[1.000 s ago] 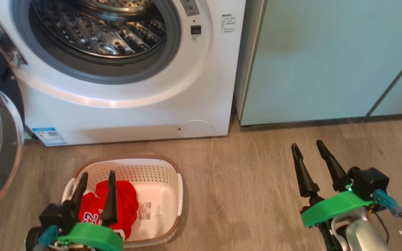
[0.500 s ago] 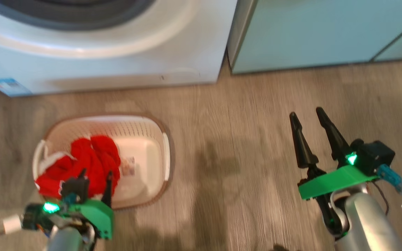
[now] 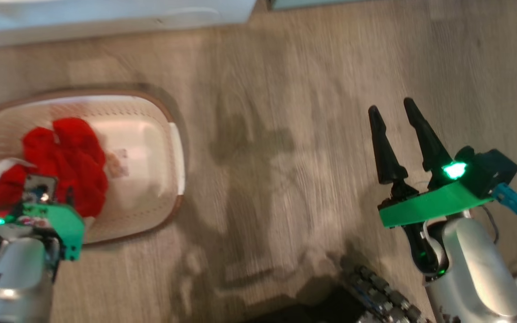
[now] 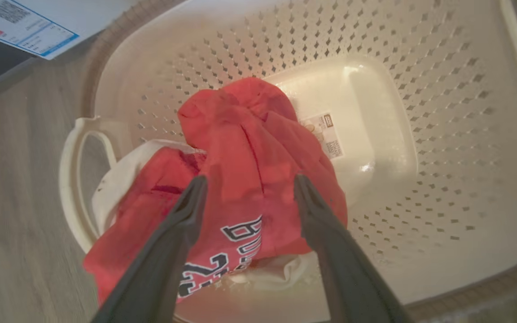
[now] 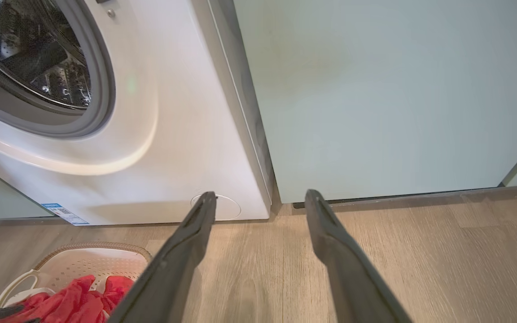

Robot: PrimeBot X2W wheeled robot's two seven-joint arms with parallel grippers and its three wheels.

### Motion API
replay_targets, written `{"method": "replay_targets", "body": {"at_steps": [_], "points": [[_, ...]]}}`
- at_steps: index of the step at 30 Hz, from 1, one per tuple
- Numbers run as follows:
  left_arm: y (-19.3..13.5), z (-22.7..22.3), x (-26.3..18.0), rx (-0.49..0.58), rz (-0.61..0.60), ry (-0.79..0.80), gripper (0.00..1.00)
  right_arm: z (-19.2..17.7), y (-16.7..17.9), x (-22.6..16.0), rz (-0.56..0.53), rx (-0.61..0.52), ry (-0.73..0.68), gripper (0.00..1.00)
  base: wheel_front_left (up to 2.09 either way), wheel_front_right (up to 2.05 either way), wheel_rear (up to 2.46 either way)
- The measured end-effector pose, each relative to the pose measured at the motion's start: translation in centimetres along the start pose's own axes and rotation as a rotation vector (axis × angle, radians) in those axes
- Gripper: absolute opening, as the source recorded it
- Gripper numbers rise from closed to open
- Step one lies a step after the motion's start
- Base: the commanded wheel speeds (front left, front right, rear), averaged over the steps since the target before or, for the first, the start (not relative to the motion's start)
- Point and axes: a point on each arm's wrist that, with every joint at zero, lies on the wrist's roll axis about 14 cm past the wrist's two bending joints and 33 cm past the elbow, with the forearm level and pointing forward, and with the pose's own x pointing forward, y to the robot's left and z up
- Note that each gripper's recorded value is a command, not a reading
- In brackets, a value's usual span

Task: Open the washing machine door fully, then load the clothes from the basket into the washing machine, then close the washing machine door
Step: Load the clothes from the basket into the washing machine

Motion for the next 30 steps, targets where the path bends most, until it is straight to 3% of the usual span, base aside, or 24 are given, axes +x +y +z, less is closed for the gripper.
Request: {"method": "replay_targets", "body": {"at_steps": [7, 22, 25, 30], "points": [[-0.2, -4.1, 4.3, 0.036, -0.033, 0.216, 1.00, -1.9, -1.7, 1.0, -0.046, 0.010, 0.044, 1.00, 0.00, 0.00, 0.00], [-1.5, -8.6, 7.6, 0.035, -0.061, 0.426, 1.00, -4.3, -3.4, 2.0, -0.083, -0.003, 0.101, 1.00, 0.00, 0.00, 0.00], [-1.8, -8.8, 7.5, 0.017, -0.084, 0.456, 0.00, -4.1, -3.3, 2.2, -0.078, -0.003, 0.095, 1.00, 0.00, 0.00, 0.00], [-1.4, -8.2, 7.2, 0.011, -0.078, 0.443, 0.00, -3.6, -3.0, 2.3, -0.070, -0.001, 0.081, 1.00, 0.00, 0.00, 0.00]]}}
